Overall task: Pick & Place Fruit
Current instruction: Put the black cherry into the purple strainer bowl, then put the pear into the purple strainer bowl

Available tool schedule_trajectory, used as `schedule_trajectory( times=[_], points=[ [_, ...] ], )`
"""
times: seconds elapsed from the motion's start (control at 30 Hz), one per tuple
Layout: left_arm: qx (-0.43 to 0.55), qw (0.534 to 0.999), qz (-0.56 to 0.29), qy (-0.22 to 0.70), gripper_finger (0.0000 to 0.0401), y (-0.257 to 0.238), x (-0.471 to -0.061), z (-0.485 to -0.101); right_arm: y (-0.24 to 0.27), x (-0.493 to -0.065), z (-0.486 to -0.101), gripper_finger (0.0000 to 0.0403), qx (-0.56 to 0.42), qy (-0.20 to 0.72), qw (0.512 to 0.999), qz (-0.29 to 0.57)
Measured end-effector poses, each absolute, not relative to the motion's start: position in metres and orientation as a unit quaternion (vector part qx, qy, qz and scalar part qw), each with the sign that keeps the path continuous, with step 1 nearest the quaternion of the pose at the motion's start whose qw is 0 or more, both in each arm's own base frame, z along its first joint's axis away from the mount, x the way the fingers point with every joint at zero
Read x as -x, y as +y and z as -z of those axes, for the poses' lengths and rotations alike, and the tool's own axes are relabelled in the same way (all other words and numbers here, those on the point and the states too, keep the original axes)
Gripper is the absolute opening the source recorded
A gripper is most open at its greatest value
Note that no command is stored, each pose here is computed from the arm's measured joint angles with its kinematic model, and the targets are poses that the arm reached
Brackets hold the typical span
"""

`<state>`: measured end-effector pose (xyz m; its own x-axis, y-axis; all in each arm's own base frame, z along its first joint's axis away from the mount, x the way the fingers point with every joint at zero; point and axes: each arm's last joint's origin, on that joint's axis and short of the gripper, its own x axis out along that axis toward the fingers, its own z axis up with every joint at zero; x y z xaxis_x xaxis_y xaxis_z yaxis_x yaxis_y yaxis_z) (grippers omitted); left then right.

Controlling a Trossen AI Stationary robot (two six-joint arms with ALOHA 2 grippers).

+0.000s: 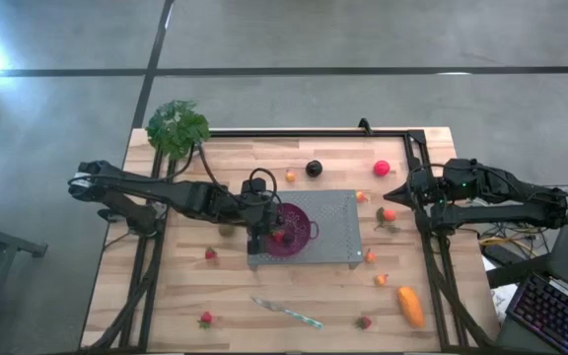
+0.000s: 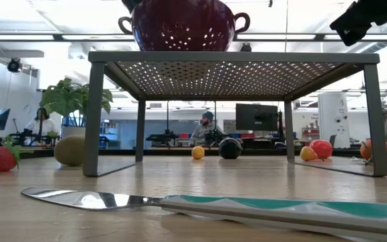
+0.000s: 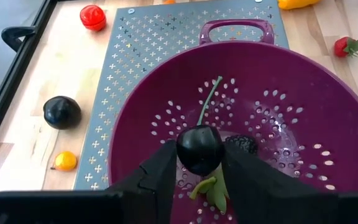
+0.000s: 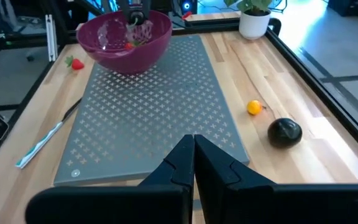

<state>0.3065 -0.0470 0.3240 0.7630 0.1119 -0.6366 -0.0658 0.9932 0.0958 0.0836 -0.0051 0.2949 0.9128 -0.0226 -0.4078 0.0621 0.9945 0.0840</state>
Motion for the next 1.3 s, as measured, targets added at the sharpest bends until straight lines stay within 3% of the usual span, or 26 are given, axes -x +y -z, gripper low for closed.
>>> schedule_trajectory(
  times=[0.2,0.33,0.63,1.0,1.3],
  points=[
    [-0.037,0.938,-0.045,0.341,0.0193,-0.047,-0.306,-0.324,-0.005,-0.084,-0.295,0.0008,-0.048,0.208,0.977,0.021],
    [-0.060,0.937,-0.037,0.342,0.0209,-0.047,-0.306,-0.325,-0.005,-0.084,-0.295,0.0008,-0.046,0.208,0.977,0.021],
    [-0.056,0.955,-0.041,0.289,0.0206,-0.044,-0.286,-0.361,-0.005,-0.084,-0.295,0.0008,-0.047,0.208,0.977,0.020],
    [-0.025,0.980,-0.088,0.178,0.0206,-0.036,-0.216,-0.416,-0.005,-0.084,-0.295,0.0009,-0.047,0.208,0.977,0.020],
    [0.039,0.982,-0.106,0.151,0.0206,-0.034,-0.199,-0.423,-0.005,-0.084,-0.295,0.0009,-0.047,0.208,0.977,0.020]
  ],
)
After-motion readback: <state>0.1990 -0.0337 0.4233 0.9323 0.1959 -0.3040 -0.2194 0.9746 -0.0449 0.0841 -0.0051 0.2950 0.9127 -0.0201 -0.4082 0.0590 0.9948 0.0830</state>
